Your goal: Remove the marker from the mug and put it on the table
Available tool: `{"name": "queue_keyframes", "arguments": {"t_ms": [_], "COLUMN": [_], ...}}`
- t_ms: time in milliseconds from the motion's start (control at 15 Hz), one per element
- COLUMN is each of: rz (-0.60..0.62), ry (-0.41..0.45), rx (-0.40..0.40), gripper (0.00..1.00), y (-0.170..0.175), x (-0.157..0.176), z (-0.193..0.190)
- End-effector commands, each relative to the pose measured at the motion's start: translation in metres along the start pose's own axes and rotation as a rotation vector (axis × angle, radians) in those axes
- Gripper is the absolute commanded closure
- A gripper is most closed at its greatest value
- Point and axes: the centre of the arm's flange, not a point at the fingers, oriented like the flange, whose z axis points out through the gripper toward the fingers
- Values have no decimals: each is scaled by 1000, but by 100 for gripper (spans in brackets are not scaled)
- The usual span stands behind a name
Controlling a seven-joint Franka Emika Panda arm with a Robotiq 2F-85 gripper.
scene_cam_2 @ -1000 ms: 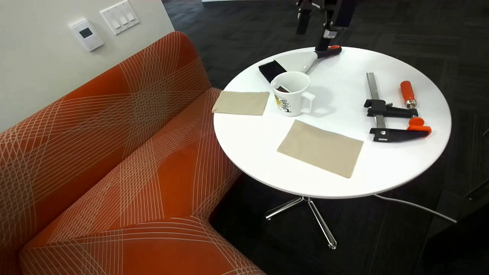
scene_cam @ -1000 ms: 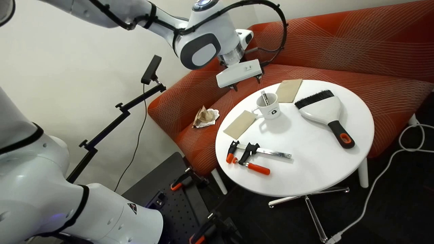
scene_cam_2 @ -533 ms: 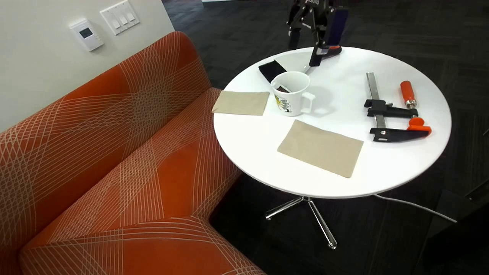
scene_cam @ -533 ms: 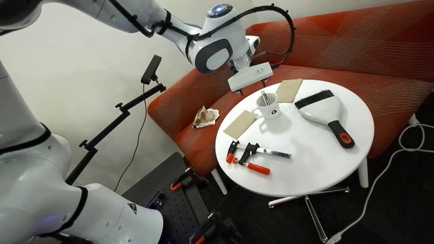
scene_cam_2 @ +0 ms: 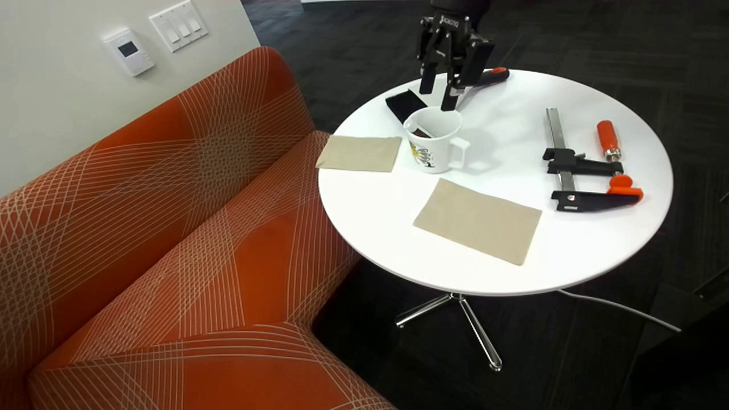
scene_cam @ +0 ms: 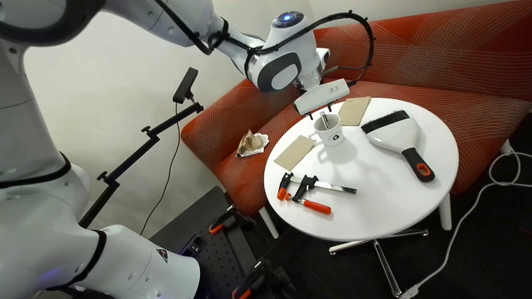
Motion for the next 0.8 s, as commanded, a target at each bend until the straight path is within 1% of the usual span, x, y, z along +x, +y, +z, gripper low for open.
{"name": "queue_keyframes", "arguments": {"t_ms": [0, 67, 200, 267, 400, 733], "rz": [-21, -24, -29, -33, -39, -55], "ry": [9, 5, -2, -2, -8, -20], "rx": [-11, -10, -2, 1, 5, 8], "gripper": [44, 46, 58, 56, 59, 56], "y": [13, 14, 15, 15, 16, 18], "x": [0, 0, -1, -1, -1, -1], "z": [10, 12, 19, 23, 30, 47]}}
